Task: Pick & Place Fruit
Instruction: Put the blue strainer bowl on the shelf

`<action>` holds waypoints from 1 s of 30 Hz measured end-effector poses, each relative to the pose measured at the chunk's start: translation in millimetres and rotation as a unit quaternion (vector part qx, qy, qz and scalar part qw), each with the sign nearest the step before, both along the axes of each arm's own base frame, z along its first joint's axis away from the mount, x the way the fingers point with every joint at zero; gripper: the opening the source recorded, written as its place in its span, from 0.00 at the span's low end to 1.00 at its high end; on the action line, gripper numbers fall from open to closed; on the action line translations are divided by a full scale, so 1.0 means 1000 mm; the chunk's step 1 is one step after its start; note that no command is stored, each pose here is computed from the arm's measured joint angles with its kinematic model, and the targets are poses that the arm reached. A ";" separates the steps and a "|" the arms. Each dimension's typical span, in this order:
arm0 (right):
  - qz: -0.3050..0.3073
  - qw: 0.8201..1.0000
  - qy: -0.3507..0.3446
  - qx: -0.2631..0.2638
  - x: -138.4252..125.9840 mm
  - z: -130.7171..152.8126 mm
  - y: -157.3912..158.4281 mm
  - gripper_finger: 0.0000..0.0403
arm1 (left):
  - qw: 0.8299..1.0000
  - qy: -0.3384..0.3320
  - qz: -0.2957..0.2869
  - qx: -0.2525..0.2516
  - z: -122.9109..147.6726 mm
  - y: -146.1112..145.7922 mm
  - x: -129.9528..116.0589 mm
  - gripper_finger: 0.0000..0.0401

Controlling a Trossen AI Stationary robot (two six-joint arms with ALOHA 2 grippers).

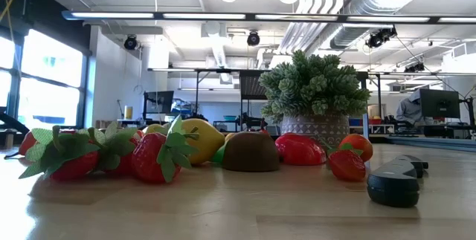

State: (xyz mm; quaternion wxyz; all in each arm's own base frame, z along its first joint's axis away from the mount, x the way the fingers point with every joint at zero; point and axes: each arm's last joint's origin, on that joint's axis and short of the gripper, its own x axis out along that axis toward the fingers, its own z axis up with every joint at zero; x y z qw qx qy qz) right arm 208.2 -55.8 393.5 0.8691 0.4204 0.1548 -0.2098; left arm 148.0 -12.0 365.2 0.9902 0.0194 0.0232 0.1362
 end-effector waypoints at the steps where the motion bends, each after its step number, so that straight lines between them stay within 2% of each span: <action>1: -0.004 1.000 0.012 -0.003 -0.001 -0.001 -0.004 0.03 | 1.000 0.000 0.000 0.000 0.000 0.000 0.000 0.00; 16: 0.011 0.988 0.145 -0.052 -0.004 0.006 -0.057 0.03 | 1.000 -0.006 0.002 -0.004 0.001 0.000 0.000 0.00; 24: 0.039 0.985 0.167 0.002 0.007 0.001 -0.099 0.03 | 1.000 -0.006 0.001 -0.005 0.001 0.000 0.000 0.00; 30: 0.034 0.978 0.204 0.033 0.006 0.002 -0.129 0.03 | 1.000 -0.009 0.002 -0.019 0.001 0.000 0.000 0.00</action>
